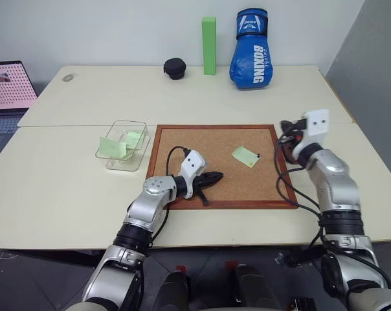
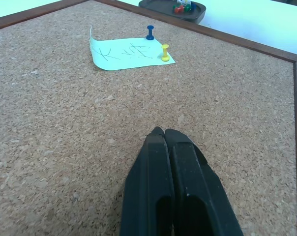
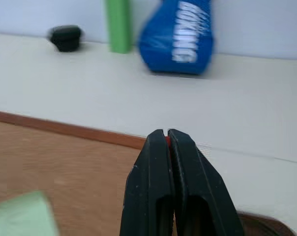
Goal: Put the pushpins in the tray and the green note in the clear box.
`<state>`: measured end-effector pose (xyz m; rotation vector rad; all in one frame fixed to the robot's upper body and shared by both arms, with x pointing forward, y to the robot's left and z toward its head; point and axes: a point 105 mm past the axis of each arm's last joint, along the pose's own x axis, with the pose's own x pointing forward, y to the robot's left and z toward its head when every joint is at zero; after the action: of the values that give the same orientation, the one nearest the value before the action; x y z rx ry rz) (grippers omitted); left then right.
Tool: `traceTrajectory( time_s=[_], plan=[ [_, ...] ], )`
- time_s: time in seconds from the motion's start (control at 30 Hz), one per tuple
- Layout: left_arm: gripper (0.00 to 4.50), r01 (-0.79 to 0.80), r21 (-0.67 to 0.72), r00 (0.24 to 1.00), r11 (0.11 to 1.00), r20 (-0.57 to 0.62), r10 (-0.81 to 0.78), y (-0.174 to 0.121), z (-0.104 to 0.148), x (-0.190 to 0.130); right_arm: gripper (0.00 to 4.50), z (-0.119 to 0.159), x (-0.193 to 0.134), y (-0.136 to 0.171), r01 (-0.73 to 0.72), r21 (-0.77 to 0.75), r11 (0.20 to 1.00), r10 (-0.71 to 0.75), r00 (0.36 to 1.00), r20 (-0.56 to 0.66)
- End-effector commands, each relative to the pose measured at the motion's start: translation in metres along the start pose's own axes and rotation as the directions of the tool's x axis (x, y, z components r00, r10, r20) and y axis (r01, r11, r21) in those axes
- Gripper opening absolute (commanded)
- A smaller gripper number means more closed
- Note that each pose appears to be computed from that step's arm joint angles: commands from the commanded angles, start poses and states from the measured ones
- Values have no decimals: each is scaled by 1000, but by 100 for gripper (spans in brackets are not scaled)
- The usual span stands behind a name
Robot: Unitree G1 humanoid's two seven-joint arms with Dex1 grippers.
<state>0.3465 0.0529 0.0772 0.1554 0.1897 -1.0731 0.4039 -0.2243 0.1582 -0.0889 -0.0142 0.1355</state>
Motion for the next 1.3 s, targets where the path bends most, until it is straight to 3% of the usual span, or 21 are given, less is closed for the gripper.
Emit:
traceTrajectory(
  time_s=[0.03,0.33,0.77,0.9,0.97,1.07,1.17,1.3],
  plan=[
    [0,31,-43,999,999,-39,-33,-8,-16,6,1,-1,-2,-9,19,15,1000,-19,999,-36],
    [0,31,-32,999,999,-37,-32,-6,-14,8,1,-5,4,-16,36,81,996,-32,998,-57],
    [0,17,-39,999,999,-28,-18,-7,-14,7,248,-13,8,-39,127,52,991,-122,989,-83],
    [0,14,-40,1000,999,-27,-15,-7,-15,7,320,-9,8,-38,101,-70,992,-105,993,-59],
    [0,13,-40,1000,999,-26,-14,-7,-15,7,356,-3,6,-32,59,-186,981,-66,997,-31],
    [0,13,-42,1000,999,-25,-14,-8,-14,7,356,5,2,-6,-80,-272,959,87,996,16],
    [0,14,-41,1000,999,-26,-15,-8,-15,7,356,0,-10,23,-250,-371,894,263,965,-17],
    [0,12,-39,1000,999,-25,-13,-8,-14,8,356,-11,-23,56,-420,-354,835,428,902,-61]
  ],
)
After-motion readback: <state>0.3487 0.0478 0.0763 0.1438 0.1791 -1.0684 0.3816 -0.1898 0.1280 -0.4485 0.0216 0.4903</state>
